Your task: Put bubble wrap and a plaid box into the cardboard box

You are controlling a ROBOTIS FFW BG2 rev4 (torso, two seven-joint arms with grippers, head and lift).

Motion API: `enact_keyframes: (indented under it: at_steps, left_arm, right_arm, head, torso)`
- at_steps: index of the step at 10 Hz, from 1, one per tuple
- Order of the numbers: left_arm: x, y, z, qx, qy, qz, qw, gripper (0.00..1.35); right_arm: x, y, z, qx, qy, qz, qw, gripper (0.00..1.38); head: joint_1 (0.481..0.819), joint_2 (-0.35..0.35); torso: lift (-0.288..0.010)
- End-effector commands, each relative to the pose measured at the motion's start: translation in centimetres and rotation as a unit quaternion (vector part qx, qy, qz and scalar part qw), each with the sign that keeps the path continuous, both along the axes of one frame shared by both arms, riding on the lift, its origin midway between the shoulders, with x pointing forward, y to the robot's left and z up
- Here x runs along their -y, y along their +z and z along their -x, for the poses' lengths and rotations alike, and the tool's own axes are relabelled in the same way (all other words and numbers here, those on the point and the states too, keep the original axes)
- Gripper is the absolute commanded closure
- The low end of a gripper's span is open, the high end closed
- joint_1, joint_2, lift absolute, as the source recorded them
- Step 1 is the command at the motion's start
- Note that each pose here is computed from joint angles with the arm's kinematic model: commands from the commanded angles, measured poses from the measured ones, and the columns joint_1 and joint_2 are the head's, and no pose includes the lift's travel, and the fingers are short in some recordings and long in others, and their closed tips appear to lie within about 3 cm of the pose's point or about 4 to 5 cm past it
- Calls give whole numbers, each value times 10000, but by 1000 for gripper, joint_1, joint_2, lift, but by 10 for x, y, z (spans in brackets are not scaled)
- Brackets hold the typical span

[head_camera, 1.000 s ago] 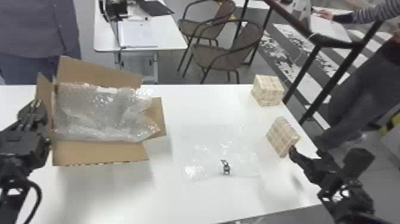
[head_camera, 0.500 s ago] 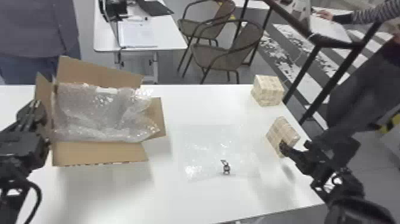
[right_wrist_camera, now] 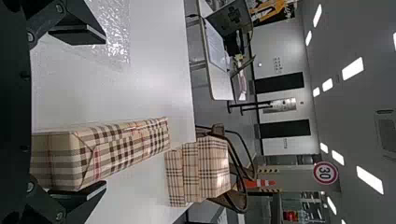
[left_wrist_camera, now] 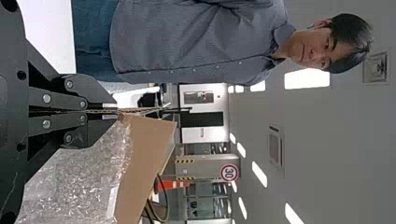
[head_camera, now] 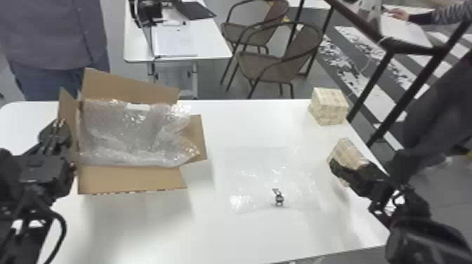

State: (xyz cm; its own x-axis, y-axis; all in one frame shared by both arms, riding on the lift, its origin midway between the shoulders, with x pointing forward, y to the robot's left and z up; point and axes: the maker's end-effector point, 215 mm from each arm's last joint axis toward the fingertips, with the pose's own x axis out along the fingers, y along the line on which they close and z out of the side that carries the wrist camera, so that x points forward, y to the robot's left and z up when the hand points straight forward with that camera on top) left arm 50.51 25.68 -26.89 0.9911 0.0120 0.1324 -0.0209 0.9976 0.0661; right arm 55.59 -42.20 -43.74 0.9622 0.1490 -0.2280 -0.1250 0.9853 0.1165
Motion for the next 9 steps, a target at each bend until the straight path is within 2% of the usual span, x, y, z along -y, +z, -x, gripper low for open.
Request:
enact_keyframes:
  at_steps: [1, 2, 3, 9]
  left_arm:
    - [0, 1, 0, 11, -1, 10, 10000, 1222]
    - [-1, 0, 1, 11, 17, 19, 10000, 1222]
    - [-1, 0, 1, 18, 17, 19, 10000, 1222]
    - [-1, -3, 2, -4, 19, 35, 10000, 1222]
  right_arm:
    - [-1, -3, 0, -72, 9, 32, 10000, 344]
    - [4, -5, 5, -114, -110, 13, 9999, 809]
    - [11, -8, 13, -107, -302, -44, 9995, 1062]
    - [11, 1, 26, -35, -498, -239, 9985, 1064]
  head:
    - [695, -170]
    - [695, -169]
    - [695, -172]
    - [695, -188]
  torso:
    - [-107]
    - [-107]
    - [-107]
    - [-107]
